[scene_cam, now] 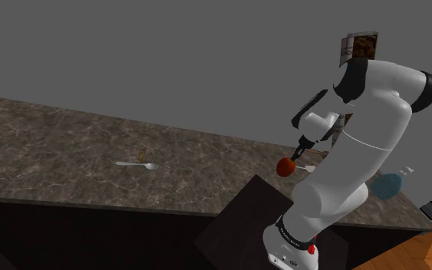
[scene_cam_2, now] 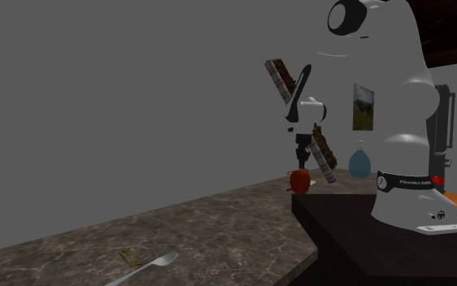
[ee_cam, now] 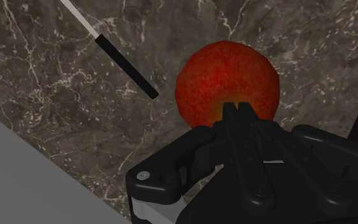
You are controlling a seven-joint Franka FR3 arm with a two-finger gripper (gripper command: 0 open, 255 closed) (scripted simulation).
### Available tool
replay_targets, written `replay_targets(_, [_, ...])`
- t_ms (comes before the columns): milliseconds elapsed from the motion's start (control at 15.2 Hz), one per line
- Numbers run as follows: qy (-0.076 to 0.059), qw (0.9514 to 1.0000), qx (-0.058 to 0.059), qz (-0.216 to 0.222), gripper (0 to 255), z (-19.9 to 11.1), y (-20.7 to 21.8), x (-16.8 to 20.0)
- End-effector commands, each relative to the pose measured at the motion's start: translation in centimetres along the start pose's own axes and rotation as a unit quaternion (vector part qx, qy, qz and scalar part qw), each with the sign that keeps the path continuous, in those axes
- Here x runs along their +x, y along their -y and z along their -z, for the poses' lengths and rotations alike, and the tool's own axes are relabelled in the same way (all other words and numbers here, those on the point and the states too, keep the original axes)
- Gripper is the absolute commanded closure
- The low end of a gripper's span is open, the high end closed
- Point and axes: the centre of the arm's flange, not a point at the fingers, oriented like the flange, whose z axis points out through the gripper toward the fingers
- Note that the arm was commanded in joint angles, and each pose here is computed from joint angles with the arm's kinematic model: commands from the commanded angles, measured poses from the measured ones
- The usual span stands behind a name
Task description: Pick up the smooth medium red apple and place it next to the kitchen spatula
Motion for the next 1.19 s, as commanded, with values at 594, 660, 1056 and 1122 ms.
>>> replay_targets(594, [0.0,1.0,0.0,0.0,0,-0.1,0.0,0.0])
replay_targets(660, [0.0,1.0,0.0,0.0,0,-0.1,0.0,0.0])
replay_targets(1056, [0.0,1.0,0.0,0.0,0,4.9,0.0,0.0])
replay_targets(1122, [0.0,1.0,0.0,0.0,0,4.9,0.0,0.0])
